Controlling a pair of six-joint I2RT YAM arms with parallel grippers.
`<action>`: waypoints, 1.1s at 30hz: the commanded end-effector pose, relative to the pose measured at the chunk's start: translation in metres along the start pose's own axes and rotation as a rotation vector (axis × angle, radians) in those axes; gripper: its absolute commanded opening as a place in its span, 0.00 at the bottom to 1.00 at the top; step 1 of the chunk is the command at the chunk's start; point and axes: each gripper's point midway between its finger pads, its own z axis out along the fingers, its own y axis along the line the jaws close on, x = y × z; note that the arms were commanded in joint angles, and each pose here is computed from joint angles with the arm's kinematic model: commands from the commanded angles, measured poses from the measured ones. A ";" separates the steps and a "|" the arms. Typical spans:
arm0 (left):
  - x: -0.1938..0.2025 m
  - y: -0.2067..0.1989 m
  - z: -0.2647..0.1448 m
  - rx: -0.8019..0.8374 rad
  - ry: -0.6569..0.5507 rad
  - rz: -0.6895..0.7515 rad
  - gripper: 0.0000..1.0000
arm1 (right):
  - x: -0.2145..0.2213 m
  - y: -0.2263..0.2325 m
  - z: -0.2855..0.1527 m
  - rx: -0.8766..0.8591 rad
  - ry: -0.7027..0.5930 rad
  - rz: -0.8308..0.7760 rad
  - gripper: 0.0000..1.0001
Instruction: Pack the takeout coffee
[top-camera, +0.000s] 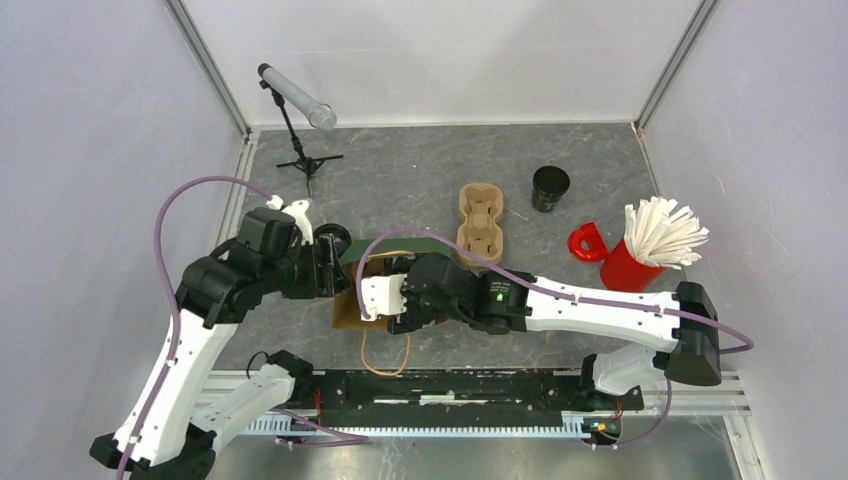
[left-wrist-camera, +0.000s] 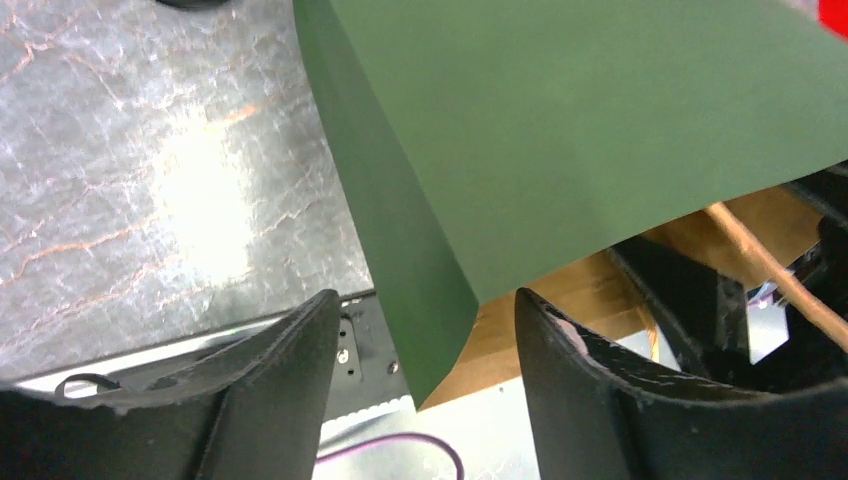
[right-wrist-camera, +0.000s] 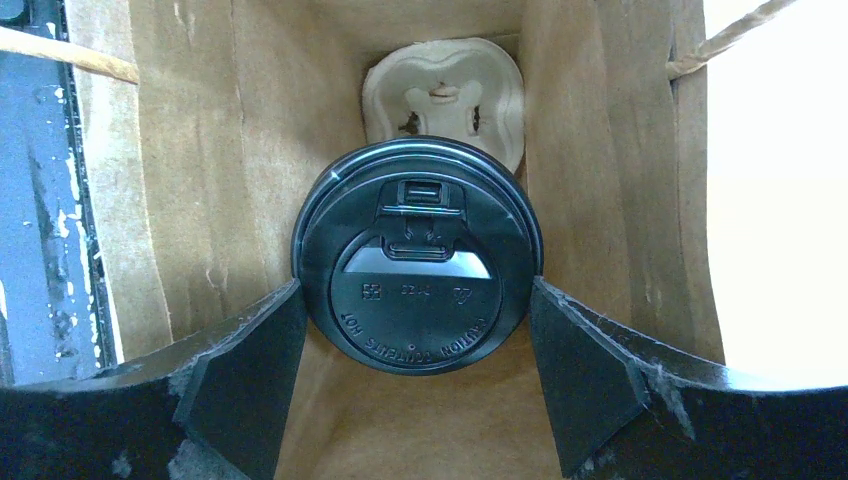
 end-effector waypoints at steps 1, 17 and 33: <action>0.016 -0.003 -0.015 0.024 0.048 -0.037 0.73 | -0.012 -0.014 -0.007 0.066 -0.031 0.035 0.84; 0.018 0.005 0.010 0.002 0.022 -0.063 0.67 | -0.020 -0.019 -0.002 0.084 -0.048 0.017 0.84; 0.023 -0.011 0.014 0.140 -0.005 0.010 0.02 | -0.043 -0.012 0.036 0.006 -0.062 -0.161 0.84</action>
